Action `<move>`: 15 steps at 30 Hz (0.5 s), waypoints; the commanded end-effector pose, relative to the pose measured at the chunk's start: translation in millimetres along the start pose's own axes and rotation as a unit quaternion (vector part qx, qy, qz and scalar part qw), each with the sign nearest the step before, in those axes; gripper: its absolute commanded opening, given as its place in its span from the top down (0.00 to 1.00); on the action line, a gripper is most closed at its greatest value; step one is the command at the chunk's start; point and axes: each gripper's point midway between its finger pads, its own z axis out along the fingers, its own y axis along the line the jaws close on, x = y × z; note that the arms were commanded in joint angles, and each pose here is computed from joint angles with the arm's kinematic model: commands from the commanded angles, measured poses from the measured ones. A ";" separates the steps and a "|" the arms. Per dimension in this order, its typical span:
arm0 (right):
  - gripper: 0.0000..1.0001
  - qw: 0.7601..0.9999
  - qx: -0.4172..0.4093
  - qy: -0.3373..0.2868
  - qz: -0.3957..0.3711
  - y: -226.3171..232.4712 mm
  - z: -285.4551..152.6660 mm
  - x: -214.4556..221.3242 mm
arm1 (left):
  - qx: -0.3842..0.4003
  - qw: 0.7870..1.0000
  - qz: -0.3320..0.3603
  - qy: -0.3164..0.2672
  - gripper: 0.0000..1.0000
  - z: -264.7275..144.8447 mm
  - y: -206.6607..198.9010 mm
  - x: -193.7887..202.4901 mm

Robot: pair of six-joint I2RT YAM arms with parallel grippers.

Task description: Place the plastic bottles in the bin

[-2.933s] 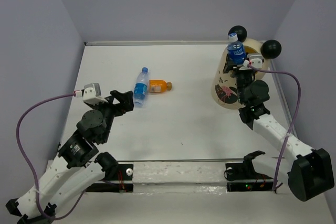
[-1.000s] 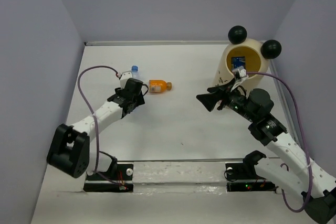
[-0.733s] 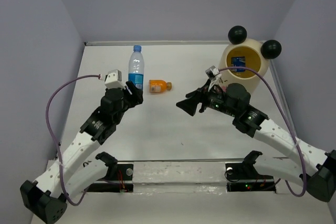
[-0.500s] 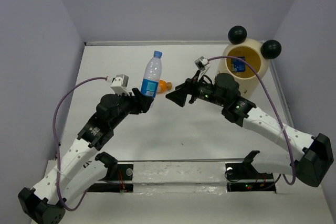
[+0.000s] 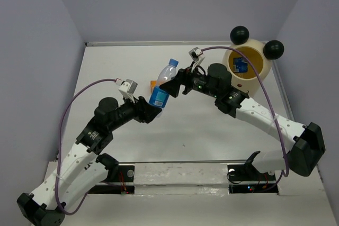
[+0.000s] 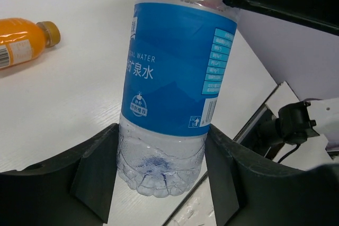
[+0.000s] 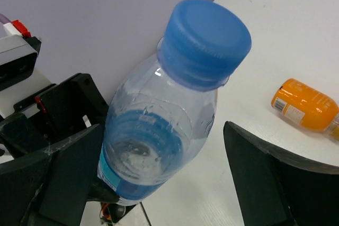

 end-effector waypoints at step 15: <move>0.69 0.995 0.020 -0.092 -0.045 24.2 -15.1 -74.4 | 0.106 0.991 0.087 -0.002 0.10 -11.6 -44.9 -18.8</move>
